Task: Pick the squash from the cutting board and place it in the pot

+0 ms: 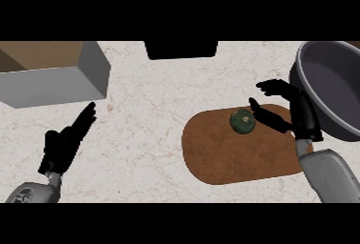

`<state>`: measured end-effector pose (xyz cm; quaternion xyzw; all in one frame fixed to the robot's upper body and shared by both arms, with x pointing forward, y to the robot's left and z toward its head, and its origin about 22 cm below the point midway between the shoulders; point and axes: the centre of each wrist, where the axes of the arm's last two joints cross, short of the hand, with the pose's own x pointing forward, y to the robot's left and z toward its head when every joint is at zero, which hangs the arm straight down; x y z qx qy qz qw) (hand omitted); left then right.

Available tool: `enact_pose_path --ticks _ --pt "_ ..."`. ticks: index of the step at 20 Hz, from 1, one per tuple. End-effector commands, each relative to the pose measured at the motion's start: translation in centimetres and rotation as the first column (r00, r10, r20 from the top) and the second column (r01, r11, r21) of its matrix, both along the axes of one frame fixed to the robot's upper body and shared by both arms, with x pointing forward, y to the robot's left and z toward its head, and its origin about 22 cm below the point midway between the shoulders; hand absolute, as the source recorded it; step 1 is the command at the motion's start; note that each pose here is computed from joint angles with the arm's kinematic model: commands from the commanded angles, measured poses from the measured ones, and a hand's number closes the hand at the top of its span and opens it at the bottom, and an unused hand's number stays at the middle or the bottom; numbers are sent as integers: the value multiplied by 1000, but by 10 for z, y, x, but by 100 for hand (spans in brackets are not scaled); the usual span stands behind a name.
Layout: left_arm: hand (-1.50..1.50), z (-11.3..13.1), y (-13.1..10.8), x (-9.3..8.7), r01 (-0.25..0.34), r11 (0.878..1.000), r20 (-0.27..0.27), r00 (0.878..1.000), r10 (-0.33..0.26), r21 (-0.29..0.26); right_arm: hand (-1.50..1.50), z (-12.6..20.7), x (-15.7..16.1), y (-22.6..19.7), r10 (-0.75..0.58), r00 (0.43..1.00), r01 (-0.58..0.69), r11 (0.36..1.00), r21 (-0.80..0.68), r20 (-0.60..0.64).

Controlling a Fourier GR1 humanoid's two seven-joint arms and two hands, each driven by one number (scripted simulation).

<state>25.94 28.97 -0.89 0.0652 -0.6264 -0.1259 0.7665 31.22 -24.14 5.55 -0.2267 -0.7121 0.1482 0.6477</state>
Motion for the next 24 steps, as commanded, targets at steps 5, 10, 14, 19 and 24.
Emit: enact_pose_path --ticks 5,10,14,19,24 --pt "0 -19 -32 -7 53 989 -114 991 -69 -138 -150 -6 -33 49 -312 785 295 948 121 536" --pt "0 -14 -43 -2 86 986 -98 990 -101 -141 -150 4 -73 60 -319 895 324 945 36 311" --pt "0 -14 -37 -10 68 990 -102 992 -81 -127 -150 39 -63 54 -353 929 356 934 -9 109" --pt "0 -11 -40 -8 104 986 -100 988 -117 -130 -150 79 -58 58 -358 934 358 930 86 -21" --pt "0 -4 -79 -5 108 983 -93 988 -122 -148 -150 36 -38 53 -305 917 328 943 51 -258"
